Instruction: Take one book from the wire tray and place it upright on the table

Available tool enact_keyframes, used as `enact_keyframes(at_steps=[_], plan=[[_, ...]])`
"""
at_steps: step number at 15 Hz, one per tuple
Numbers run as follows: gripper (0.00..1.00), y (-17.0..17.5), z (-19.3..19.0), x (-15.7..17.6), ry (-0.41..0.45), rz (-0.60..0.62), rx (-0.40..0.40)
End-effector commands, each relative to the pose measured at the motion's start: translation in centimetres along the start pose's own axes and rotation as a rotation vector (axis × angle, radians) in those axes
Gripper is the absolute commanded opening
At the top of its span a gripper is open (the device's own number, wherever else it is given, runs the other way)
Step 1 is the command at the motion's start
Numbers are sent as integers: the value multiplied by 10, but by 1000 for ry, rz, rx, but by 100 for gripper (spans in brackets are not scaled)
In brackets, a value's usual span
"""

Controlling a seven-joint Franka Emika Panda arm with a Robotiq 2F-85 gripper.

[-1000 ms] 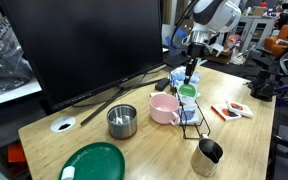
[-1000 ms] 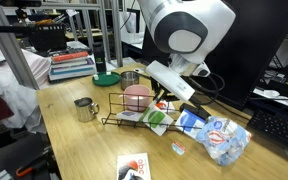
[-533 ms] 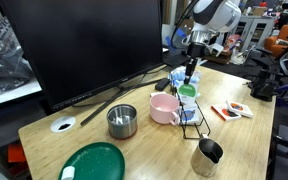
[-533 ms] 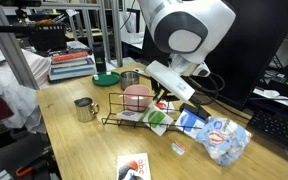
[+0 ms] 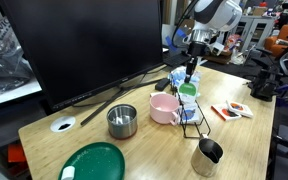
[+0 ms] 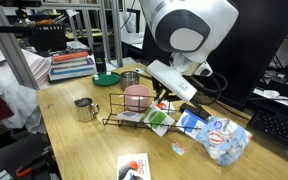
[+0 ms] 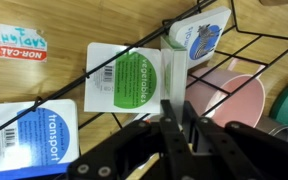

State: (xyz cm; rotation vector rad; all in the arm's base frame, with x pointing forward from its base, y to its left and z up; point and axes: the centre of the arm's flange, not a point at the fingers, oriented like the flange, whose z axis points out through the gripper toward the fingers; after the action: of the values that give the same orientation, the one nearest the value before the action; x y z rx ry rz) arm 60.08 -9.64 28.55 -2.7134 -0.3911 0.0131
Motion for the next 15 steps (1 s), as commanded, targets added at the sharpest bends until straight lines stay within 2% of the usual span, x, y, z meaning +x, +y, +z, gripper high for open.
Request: enact_keyframes(at_steps=[1,8,12,15], plan=[[4,-6,-28,-12,24,0,-22],[4,-37,-74,-35,64,-22,-84],[4,-49,-67,-59,26,-41,-114],[4,-54,-46,-75,-7,-37,-126]])
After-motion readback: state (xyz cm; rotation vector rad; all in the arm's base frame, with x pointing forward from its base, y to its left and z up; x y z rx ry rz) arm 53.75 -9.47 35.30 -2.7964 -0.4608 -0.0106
